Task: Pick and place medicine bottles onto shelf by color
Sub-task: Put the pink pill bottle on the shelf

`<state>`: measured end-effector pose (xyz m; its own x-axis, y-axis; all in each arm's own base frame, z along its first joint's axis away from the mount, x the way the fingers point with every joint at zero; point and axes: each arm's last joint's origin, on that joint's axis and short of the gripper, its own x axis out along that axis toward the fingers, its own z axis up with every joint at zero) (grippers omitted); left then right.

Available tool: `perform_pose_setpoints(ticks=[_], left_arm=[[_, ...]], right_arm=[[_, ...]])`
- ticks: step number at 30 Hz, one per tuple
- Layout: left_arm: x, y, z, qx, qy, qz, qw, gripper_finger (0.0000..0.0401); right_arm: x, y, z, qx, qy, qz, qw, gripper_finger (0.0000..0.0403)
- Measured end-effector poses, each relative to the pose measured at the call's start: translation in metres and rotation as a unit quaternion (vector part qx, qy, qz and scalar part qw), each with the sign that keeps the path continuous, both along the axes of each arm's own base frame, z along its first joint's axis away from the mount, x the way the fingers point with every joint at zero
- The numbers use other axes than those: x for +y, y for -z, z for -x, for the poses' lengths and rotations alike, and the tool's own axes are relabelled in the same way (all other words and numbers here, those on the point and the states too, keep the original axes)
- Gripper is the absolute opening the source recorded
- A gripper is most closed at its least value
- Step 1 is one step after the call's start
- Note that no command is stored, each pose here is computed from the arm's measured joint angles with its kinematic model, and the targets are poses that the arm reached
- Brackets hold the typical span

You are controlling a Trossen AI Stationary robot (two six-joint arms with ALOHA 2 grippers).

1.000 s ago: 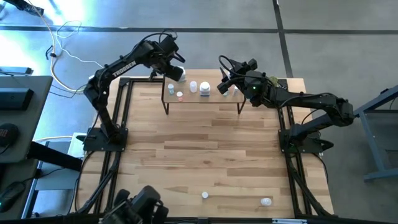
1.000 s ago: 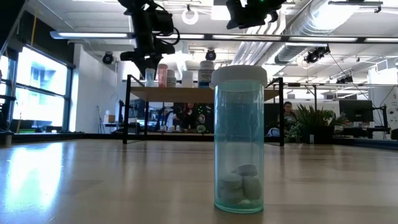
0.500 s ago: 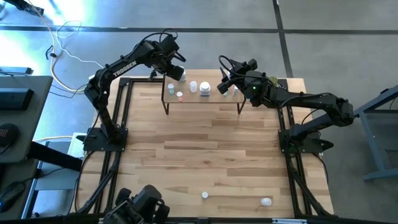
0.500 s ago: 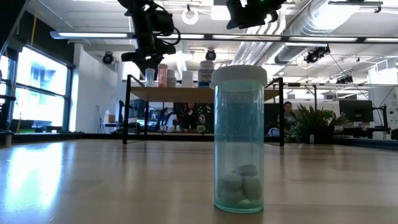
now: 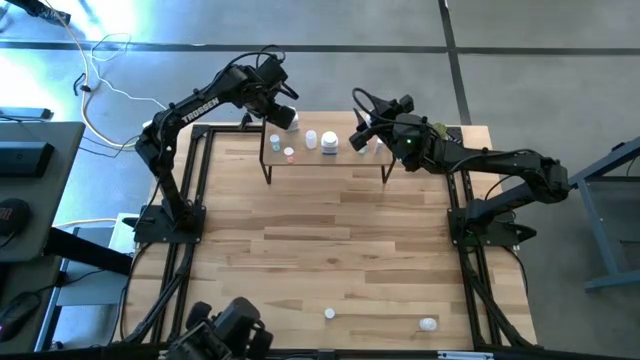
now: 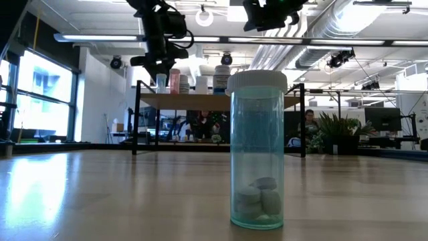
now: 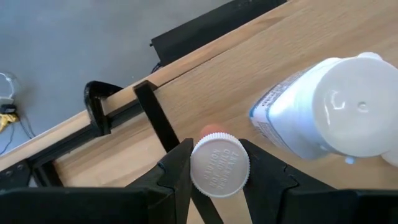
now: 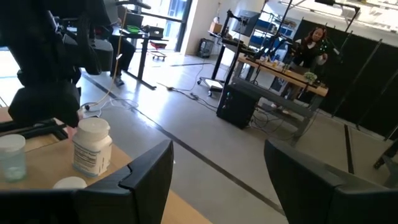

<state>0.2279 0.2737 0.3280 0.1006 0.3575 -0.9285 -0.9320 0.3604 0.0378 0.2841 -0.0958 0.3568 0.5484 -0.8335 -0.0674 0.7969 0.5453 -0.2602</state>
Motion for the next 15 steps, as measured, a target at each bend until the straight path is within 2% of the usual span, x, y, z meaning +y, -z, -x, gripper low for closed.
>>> perform_pose_setpoints(ticks=[15], left_arm=[[-0.0019,0.0008,-0.0029,-0.008,0.008,0.008,1.000,0.0116]], right_arm=[[0.0000,0.0000,0.0000,-0.005,0.000,-0.004,1.000,0.0244]])
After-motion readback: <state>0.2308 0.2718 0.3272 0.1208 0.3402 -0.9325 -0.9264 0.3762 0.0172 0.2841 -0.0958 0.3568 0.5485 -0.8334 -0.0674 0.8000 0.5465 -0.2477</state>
